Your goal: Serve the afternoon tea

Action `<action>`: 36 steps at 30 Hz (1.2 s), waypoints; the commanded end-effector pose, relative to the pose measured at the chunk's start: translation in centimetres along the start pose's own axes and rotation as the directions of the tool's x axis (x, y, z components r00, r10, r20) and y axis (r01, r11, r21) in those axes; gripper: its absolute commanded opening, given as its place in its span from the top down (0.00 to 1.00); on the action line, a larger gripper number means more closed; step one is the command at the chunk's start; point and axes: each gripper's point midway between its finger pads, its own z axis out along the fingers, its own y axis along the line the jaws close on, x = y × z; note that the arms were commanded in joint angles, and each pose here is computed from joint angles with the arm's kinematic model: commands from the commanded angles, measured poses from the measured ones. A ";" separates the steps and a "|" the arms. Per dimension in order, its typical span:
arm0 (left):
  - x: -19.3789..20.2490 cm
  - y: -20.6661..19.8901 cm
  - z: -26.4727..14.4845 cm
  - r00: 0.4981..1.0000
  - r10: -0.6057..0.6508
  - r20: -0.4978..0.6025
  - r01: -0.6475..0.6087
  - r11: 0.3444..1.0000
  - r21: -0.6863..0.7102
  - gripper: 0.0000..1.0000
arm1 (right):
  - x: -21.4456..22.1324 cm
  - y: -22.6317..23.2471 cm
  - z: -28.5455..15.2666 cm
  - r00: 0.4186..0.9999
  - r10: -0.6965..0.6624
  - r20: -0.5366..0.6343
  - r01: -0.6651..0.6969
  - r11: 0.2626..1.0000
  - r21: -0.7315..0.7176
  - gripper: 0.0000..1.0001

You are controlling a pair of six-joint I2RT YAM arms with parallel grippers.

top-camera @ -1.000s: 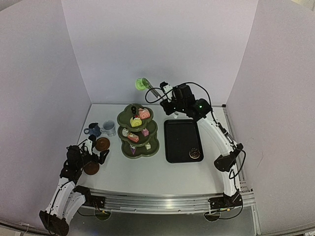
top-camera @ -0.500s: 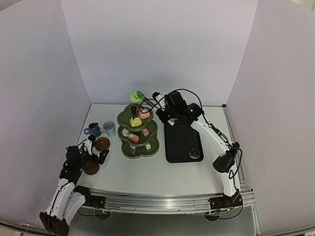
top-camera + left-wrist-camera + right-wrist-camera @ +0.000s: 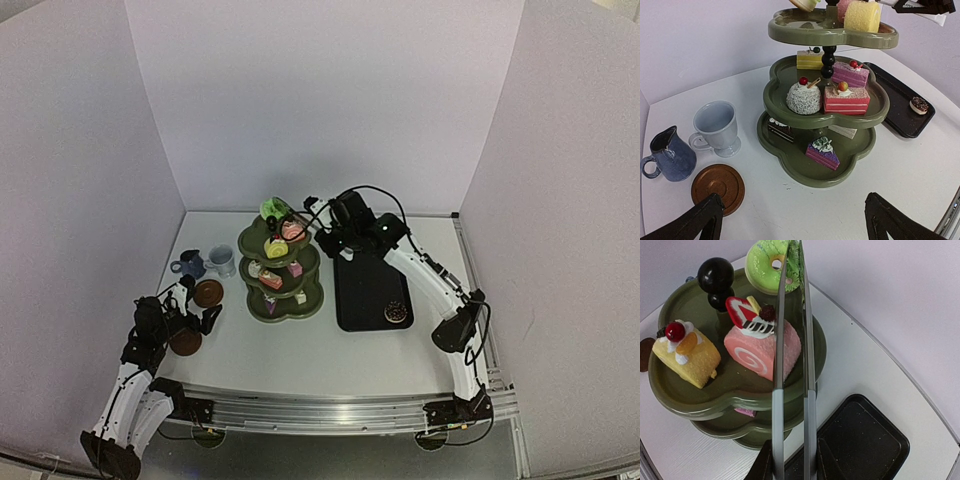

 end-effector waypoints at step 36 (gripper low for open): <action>0.0 0.0 0.1 1.000 0.018 0.014 -0.018 1.000 0.007 0.01 | -1.5 0.5 -4.0 0.998 -0.038 0.049 0.039 0.999 -0.019 0.73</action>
